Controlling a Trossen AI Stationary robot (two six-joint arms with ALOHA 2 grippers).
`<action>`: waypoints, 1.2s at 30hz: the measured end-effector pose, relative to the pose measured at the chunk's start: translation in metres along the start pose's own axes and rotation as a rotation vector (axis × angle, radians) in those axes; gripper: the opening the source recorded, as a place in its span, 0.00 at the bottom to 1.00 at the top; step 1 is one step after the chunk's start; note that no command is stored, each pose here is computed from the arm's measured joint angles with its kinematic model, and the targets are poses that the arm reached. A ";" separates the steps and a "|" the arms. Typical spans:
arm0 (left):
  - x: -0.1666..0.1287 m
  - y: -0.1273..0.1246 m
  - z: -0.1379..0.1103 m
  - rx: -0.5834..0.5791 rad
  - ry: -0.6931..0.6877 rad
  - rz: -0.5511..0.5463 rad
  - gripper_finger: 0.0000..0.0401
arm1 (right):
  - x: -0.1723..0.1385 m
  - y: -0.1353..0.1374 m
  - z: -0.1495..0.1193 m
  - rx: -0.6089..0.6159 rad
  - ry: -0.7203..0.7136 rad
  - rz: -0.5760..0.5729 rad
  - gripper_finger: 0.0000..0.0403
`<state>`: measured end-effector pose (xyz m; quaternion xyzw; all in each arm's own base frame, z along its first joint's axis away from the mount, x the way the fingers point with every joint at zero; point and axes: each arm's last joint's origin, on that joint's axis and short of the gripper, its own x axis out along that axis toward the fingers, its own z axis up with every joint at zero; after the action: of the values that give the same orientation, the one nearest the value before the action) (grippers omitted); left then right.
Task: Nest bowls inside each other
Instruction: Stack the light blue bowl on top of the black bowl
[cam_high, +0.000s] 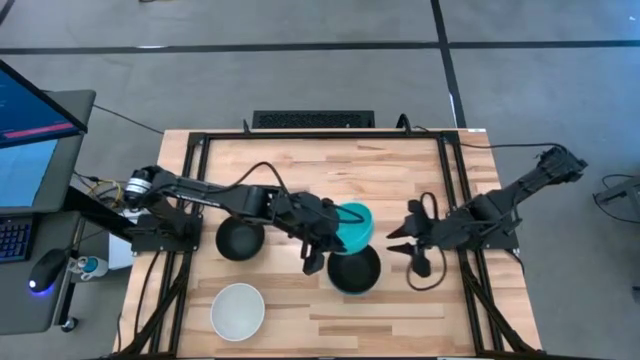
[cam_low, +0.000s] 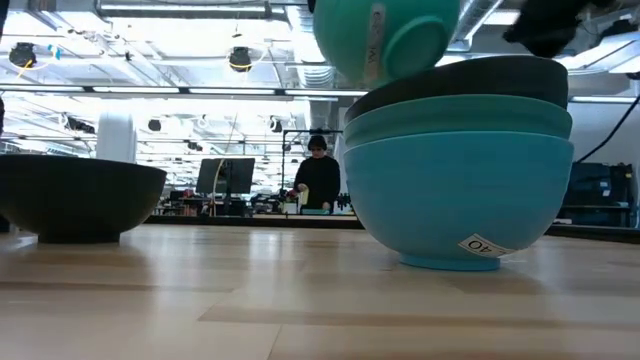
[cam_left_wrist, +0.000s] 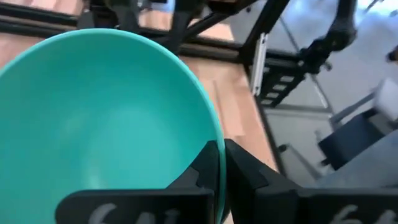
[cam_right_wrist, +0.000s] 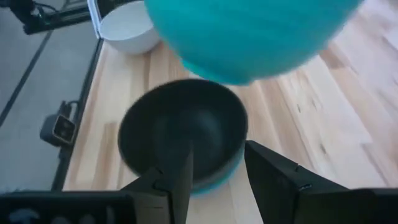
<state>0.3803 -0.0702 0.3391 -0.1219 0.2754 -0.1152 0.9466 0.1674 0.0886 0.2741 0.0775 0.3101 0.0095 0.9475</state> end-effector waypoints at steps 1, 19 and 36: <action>0.001 -0.002 0.000 -0.010 -0.009 -0.007 0.00 | -0.003 -0.002 -0.006 0.001 0.004 -0.001 0.42; 0.052 -0.029 -0.027 -0.108 -0.002 0.038 0.00 | -0.019 -0.005 -0.023 0.030 -0.091 0.013 0.42; 0.078 -0.030 -0.050 -0.195 0.072 0.115 0.00 | -0.018 -0.005 -0.023 0.026 -0.087 0.012 0.42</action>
<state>0.4123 -0.1287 0.2681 -0.1933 0.3256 -0.0375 0.9248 0.1390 0.0860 0.2656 0.0918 0.2684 0.0077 0.9589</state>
